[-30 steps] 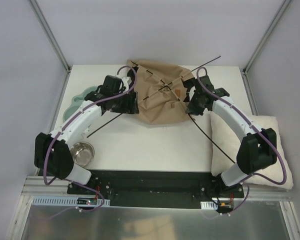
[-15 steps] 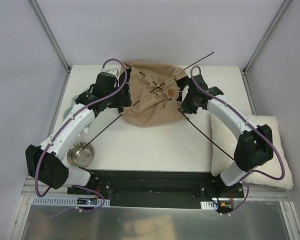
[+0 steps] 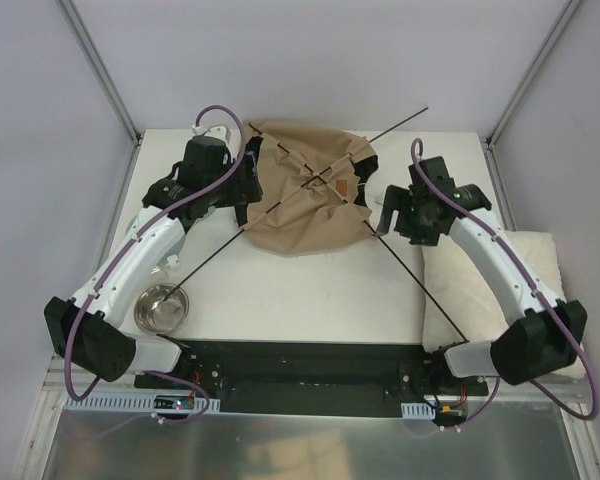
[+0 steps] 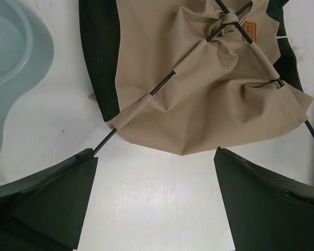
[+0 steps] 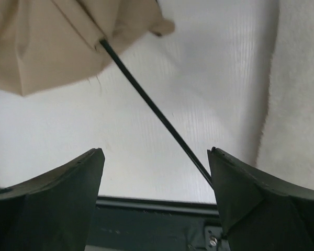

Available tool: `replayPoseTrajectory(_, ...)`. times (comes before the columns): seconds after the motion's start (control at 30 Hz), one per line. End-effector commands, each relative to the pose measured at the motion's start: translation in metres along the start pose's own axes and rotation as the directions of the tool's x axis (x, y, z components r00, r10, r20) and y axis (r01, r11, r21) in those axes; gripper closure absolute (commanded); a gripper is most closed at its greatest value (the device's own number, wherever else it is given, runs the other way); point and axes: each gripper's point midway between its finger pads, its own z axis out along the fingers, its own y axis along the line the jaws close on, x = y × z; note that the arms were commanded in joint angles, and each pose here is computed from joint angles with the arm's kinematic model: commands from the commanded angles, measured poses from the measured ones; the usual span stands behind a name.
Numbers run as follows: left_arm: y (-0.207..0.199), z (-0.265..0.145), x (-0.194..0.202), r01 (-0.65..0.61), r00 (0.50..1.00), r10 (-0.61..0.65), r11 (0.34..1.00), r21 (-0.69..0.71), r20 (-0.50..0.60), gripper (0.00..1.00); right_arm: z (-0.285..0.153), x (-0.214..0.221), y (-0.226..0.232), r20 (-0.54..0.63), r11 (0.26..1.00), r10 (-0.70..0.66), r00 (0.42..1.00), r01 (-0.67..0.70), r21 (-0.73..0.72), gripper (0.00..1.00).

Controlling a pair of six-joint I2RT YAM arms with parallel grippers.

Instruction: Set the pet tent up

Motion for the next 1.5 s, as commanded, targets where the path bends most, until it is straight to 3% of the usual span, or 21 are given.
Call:
replayPoseTrajectory(0.0,0.001,-0.001,-0.018,0.026,0.999,-0.025,0.999,-0.019,0.041,0.02,-0.023,0.058,-0.017,-0.158,0.984,-0.173,0.972,0.165,-0.066,0.12)
replayPoseTrajectory(0.13,0.001,-0.001,-0.027,0.042,0.997,-0.039,0.999,-0.034,0.063,0.01,-0.018,0.078,-0.015,-0.234,0.978,-0.199,0.952,0.176,-0.117,0.12)
replayPoseTrajectory(0.33,0.006,0.000,-0.040,0.078,0.994,-0.076,0.997,-0.026,0.074,0.01,0.012,0.082,-0.033,-0.304,0.973,-0.219,0.927,0.232,0.009,0.23)
replayPoseTrajectory(0.4,0.010,0.002,-0.043,0.117,0.991,-0.116,0.993,0.000,0.060,0.01,0.022,0.084,-0.032,-0.300,0.966,-0.238,0.924,0.257,0.025,0.33)
replayPoseTrajectory(0.63,0.012,0.000,-0.050,0.113,0.991,-0.115,0.993,0.034,0.066,0.01,0.016,0.069,0.011,-0.148,0.948,-0.310,0.939,0.294,-0.123,0.94)
replayPoseTrajectory(0.7,0.014,0.000,-0.051,0.110,0.991,-0.112,0.994,0.026,0.070,0.01,0.011,0.061,0.020,-0.112,0.942,-0.316,0.942,0.298,-0.152,1.00)
replayPoseTrajectory(0.87,0.008,0.002,-0.052,0.105,0.992,-0.108,0.993,0.049,0.058,0.01,0.000,0.039,0.041,-0.010,0.936,-0.290,0.957,0.282,-0.211,1.00)
replayPoseTrajectory(0.97,0.004,0.004,-0.052,0.106,0.993,-0.109,0.992,0.067,0.047,0.01,-0.005,0.025,0.038,0.052,0.944,-0.279,0.959,0.284,-0.170,0.99)
replayPoseTrajectory(1.13,0.003,0.006,-0.047,0.121,0.992,-0.123,0.990,0.072,0.032,0.01,0.000,0.011,-0.006,0.082,0.958,-0.284,0.955,0.278,0.077,0.36)
replayPoseTrajectory(1.23,0.004,0.006,-0.045,0.127,0.991,-0.129,0.989,0.073,0.026,0.01,0.010,0.017,-0.027,0.048,0.931,-0.337,0.940,0.326,0.166,0.20)
replayPoseTrajectory(1.47,0.000,0.003,-0.041,0.131,0.991,-0.132,0.987,0.096,0.011,0.01,0.031,0.046,-0.043,-0.166,0.863,-0.458,0.873,0.481,0.152,0.24)
